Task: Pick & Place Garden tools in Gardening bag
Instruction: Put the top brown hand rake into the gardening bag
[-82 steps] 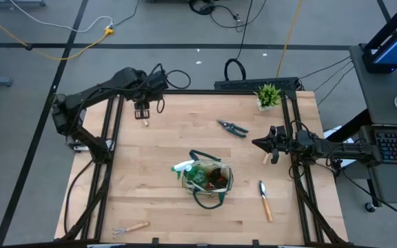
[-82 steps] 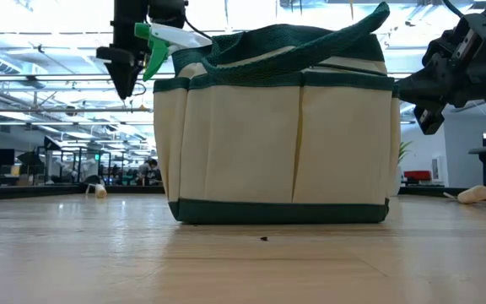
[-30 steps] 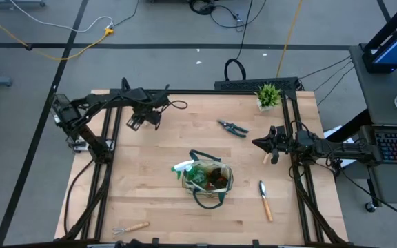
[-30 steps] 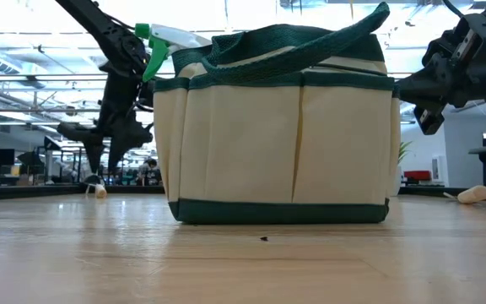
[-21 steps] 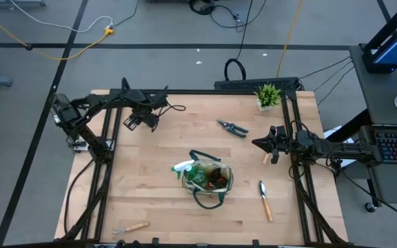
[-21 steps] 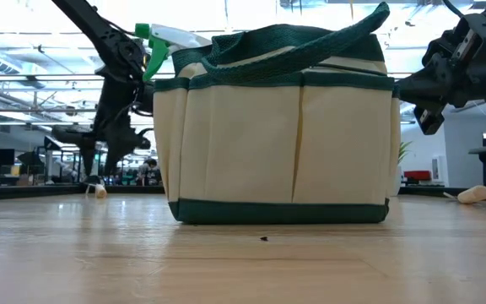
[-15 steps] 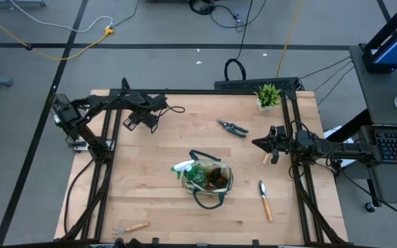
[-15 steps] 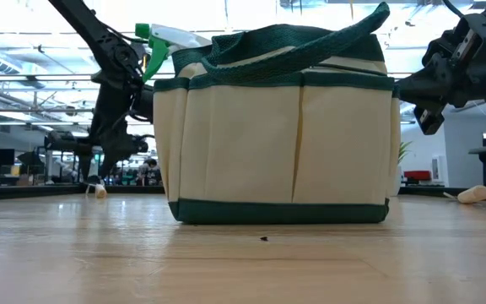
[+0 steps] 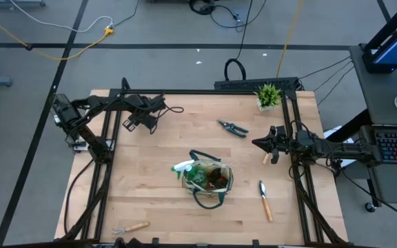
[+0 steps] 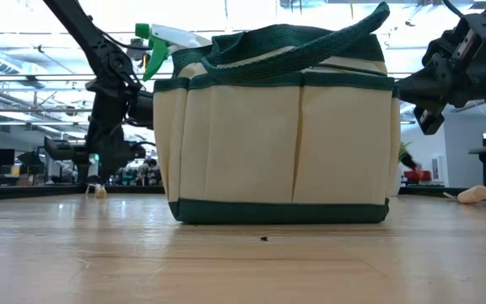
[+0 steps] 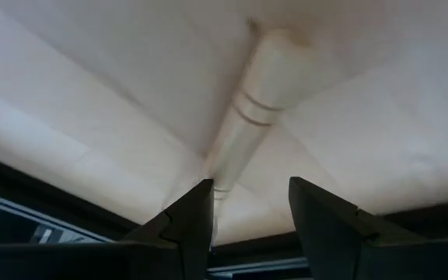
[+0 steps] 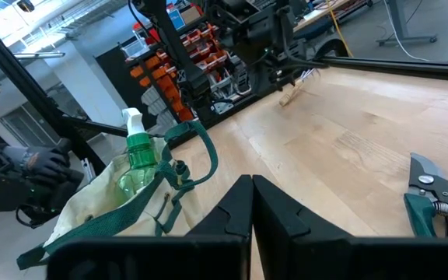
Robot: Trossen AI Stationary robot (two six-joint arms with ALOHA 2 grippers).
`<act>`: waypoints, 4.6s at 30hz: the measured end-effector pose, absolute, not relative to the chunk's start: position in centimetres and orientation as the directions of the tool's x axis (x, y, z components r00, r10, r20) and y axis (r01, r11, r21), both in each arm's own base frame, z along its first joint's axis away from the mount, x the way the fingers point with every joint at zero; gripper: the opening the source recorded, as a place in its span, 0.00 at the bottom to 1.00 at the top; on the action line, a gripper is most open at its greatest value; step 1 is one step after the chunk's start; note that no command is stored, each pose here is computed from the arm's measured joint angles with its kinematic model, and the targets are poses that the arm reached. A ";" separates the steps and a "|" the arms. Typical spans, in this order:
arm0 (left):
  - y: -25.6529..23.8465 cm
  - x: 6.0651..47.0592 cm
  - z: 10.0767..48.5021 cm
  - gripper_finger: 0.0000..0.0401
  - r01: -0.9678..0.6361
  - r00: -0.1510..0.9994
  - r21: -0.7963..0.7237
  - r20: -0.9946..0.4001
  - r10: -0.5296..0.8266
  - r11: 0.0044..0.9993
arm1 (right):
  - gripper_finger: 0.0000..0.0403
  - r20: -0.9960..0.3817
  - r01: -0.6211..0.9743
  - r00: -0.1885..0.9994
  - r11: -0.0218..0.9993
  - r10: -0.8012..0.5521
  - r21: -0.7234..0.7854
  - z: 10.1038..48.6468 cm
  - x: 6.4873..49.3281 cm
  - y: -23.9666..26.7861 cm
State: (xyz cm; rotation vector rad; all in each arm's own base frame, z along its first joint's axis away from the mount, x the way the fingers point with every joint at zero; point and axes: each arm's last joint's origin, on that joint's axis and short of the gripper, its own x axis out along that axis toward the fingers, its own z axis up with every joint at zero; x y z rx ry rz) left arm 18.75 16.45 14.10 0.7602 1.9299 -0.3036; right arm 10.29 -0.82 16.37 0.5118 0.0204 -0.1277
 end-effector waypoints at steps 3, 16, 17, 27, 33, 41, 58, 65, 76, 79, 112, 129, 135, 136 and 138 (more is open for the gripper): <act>16.9 18.9 14.1 0.44 0.612 -0.276 0.148 -0.881 0.384 0.777 | 0.00 -0.051 0.127 0.992 0.864 -0.117 0.487 16.4 10.3 -0.8; 17.6 18.7 14.0 0.44 0.657 -0.221 0.131 -0.908 0.356 0.742 | 0.00 -0.052 0.127 0.992 0.864 -0.117 0.487 16.4 10.3 -0.8; 17.6 18.7 14.0 0.44 0.660 -0.218 0.127 -0.911 0.351 0.740 | 0.00 -0.051 0.127 0.992 0.864 -0.117 0.487 16.4 10.3 -0.8; 18.1 17.1 13.2 0.44 0.663 -0.252 0.076 -0.914 0.318 0.745 | 0.00 -0.051 0.127 0.992 0.864 -0.117 0.488 16.4 10.3 -0.8; 17.8 16.9 12.3 0.44 0.682 -0.240 0.101 -0.905 0.352 0.724 | 0.00 -0.052 0.130 0.991 0.863 -0.120 0.488 16.4 10.3 -0.8; 17.7 16.8 12.2 0.29 0.685 -0.233 0.091 -0.913 0.336 0.723 | 0.00 -0.052 0.131 0.991 0.863 -0.121 0.488 16.4 10.3 -0.8; 16.7 17.8 12.3 0.17 0.627 -0.231 0.149 -0.902 0.365 0.765 | 0.00 -0.051 0.130 0.991 0.850 -0.121 0.510 16.4 10.3 -0.8; 16.7 19.9 14.6 0.17 0.532 -0.107 0.293 -0.907 0.406 0.794 | 0.00 -0.018 0.115 0.992 0.851 -0.124 0.512 16.7 10.3 -0.8; 17.7 22.5 24.7 0.17 0.129 0.217 0.550 -0.828 0.518 0.825 | 0.00 0.179 0.012 0.976 0.858 -0.121 0.514 18.6 10.1 -0.8; 17.5 22.7 28.1 0.17 -0.009 0.375 0.531 -0.784 0.495 0.847 | 0.00 0.248 -0.024 0.961 0.861 -0.120 0.508 19.3 10.0 -0.8; 9.2 28.8 38.0 0.17 -0.101 0.972 -0.143 -0.226 0.067 0.985 | 0.06 0.377 -0.075 0.926 0.961 -0.032 0.265 26.1 13.4 -0.8; 4.1 30.9 37.0 0.17 -0.080 0.961 -0.093 -0.271 0.052 0.992 | 0.35 0.226 -0.082 0.972 0.996 0.072 0.036 33.4 23.5 -1.1; 3.6 31.1 36.7 0.17 -0.076 0.957 -0.091 -0.288 0.047 0.993 | 0.49 0.231 -0.066 0.970 0.998 0.070 -0.021 34.6 25.5 -1.2; 3.6 31.1 36.7 0.17 -0.076 0.958 -0.090 -0.284 0.047 0.993 | 0.51 0.231 -0.061 0.971 0.998 0.066 -0.027 34.7 25.8 -1.3; 3.6 31.1 36.7 0.17 -0.076 0.957 -0.090 -0.287 0.047 0.993 | 0.55 0.232 -0.039 0.972 0.999 0.045 -0.030 35.0 26.4 -1.4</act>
